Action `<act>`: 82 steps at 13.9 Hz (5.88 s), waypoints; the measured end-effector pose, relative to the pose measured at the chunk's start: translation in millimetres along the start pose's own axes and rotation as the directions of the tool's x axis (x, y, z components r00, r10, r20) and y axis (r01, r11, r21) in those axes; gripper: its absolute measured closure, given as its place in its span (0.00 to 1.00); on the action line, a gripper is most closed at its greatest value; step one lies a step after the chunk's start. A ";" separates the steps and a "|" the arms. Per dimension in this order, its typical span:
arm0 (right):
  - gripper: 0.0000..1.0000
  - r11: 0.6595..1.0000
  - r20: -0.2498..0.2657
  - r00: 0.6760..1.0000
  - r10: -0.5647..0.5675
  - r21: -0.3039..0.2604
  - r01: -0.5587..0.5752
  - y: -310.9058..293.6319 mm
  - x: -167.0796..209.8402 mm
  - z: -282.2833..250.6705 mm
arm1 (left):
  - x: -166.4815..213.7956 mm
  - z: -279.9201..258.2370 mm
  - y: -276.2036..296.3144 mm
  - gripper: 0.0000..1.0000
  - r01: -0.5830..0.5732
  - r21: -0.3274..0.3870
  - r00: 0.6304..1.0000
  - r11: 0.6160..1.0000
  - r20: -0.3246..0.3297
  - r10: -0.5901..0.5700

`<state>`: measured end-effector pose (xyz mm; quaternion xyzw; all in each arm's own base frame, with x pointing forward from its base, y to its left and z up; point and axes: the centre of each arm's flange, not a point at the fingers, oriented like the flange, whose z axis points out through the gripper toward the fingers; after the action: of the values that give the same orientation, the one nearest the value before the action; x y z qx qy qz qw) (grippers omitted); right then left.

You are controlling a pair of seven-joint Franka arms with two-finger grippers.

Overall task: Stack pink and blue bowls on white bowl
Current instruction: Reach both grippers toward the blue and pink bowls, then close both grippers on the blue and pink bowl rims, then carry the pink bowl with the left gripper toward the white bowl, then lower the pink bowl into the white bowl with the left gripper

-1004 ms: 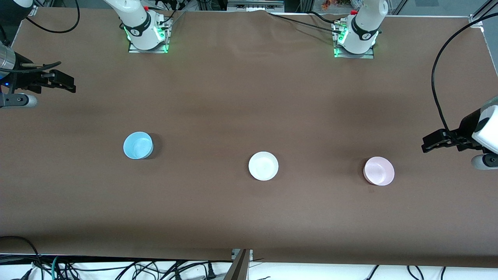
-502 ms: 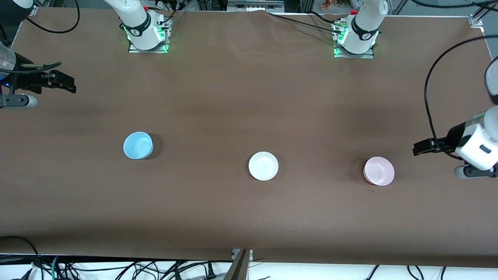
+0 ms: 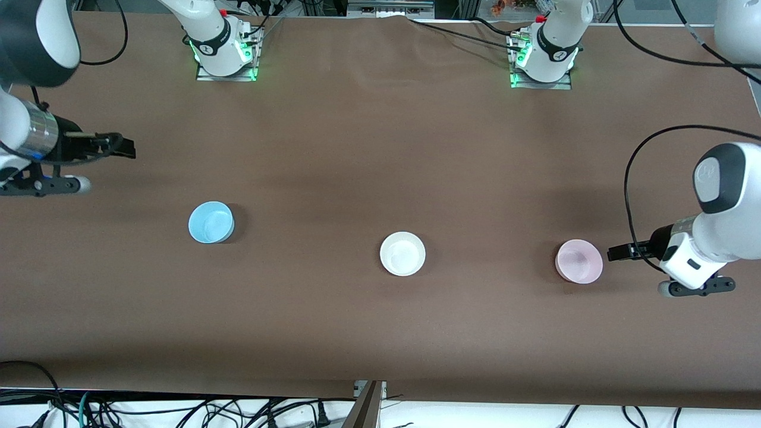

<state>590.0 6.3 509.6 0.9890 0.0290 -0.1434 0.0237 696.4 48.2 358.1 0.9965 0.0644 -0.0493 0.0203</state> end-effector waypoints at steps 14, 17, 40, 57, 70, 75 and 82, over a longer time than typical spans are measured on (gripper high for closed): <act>0.00 0.995 -0.093 0.993 0.067 0.077 -0.060 21.6 98.8 218.0 | -9.4 126.7 -28.3 0.11 -0.031 0.025 0.999 0.999 -0.007 0.032; 0.00 0.995 -0.133 0.988 0.072 0.076 -0.062 20.2 97.4 242.5 | -13.0 135.5 -26.1 0.10 -0.037 0.019 0.999 0.999 -0.019 0.037; 0.78 0.993 -0.199 0.978 0.067 0.105 -0.047 -8.5 95.4 294.5 | -20.8 149.7 -35.1 0.79 -0.058 0.028 0.997 0.998 -0.056 0.059; 0.97 0.993 -0.180 0.982 0.051 0.115 -0.031 -17.8 95.6 276.2 | -21.0 128.0 20.8 0.97 0.039 -0.028 0.995 0.999 -0.094 -0.042; 0.97 0.991 -0.181 0.983 -0.014 0.126 0.037 -52.2 99.7 227.1 | -70.6 88.2 260.0 0.97 0.370 -0.172 0.918 0.913 -0.086 -0.388; 0.97 0.989 -0.163 0.985 -0.049 0.132 0.071 -71.0 98.7 210.1 | -99.2 75.6 331.9 0.97 0.433 -0.206 0.887 0.878 -0.078 -0.456; 0.97 0.977 -0.158 0.987 -0.033 0.201 0.065 -89.6 97.1 208.2 | -129.9 107.3 393.6 0.97 0.521 -0.174 0.835 0.836 -0.100 -0.541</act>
<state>618.4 89.0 279.1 0.9932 0.0401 -0.0696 -0.0847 609.2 -363.3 278.0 0.9362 0.3435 0.0243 0.0705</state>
